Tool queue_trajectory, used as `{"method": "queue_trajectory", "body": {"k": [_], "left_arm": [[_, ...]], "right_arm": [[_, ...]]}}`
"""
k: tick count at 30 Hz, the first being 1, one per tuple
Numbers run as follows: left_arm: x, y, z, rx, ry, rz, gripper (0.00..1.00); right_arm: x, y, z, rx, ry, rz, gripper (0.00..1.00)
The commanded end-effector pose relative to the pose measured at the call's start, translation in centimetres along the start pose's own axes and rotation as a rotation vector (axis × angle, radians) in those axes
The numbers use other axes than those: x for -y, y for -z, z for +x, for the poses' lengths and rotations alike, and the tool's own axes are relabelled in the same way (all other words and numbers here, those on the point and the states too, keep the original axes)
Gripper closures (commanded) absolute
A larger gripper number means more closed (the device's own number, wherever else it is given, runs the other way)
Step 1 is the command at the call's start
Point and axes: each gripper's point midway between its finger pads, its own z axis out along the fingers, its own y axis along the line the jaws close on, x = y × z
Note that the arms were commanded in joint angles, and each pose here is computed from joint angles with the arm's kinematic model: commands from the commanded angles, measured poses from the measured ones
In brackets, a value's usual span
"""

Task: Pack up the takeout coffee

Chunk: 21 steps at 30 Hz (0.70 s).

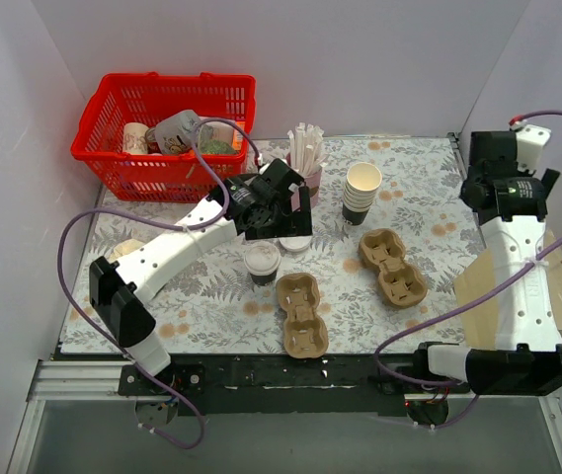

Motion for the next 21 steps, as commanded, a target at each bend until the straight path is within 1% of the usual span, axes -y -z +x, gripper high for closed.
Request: {"method": "queue_trajectory", "body": {"k": [1, 2, 3, 6, 8, 9, 10, 12, 13, 15, 16, 19, 20, 21], "left_arm": [[0.6, 2.6, -0.8, 0.04, -0.001, 0.071, 0.02], [0.6, 2.7, -0.7, 0.037, -0.001, 0.074, 0.02], [0.5, 2.7, -0.5, 0.031, 0.0, 0.078, 0.02], [0.3, 2.9, 0.5, 0.007, 0.019, 0.093, 0.02], [-0.2, 2.3, 1.5, -0.014, 0.033, 0.086, 0.02], [-0.3, 2.4, 1.7, -0.018, 0.038, 0.091, 0.02], [-0.5, 2.3, 2.1, -0.028, 0.042, 0.084, 0.02], [-0.6, 2.5, 2.1, -0.026, 0.056, 0.084, 0.02], [-0.7, 2.7, 2.1, -0.02, 0.06, 0.088, 0.02], [-0.9, 2.9, 2.1, -0.009, 0.068, 0.088, 0.02], [-0.8, 3.3, 1.9, 0.003, 0.073, 0.099, 0.02], [-1.3, 3.6, 1.9, 0.016, 0.076, 0.093, 0.02], [-1.6, 3.8, 2.1, 0.02, 0.078, 0.091, 0.02], [-1.8, 3.9, 2.0, 0.028, 0.082, 0.087, 0.02]], "right_arm": [[5.2, -1.2, 2.2, -0.095, 0.033, 0.148, 0.02], [5.2, -1.4, 2.9, -0.114, 0.03, 0.141, 0.02], [5.2, -1.6, 4.4, -0.154, 0.05, 0.135, 0.02], [5.7, -2.0, 6.7, -0.205, 0.074, 0.146, 0.02], [5.5, -2.3, 8.7, -0.253, 0.095, 0.131, 0.05], [4.8, -2.1, 9.2, -0.265, 0.081, 0.084, 0.07], [4.3, -2.1, 9.6, -0.273, 0.077, 0.054, 0.12], [3.7, -1.6, 9.7, -0.268, 0.049, 0.004, 0.19], [3.6, -1.3, 9.5, -0.261, 0.033, -0.012, 0.32], [3.0, -0.7, 9.0, -0.243, 0.005, -0.062, 0.5], [2.9, -0.5, 8.7, -0.237, -0.002, -0.079, 0.64], [2.4, 0.8, 6.5, -0.19, -0.009, -0.158, 0.76], [2.2, 1.9, 4.6, -0.143, -0.029, -0.204, 0.77], [2.2, 2.4, 3.7, -0.115, -0.016, -0.23, 0.81]]}}
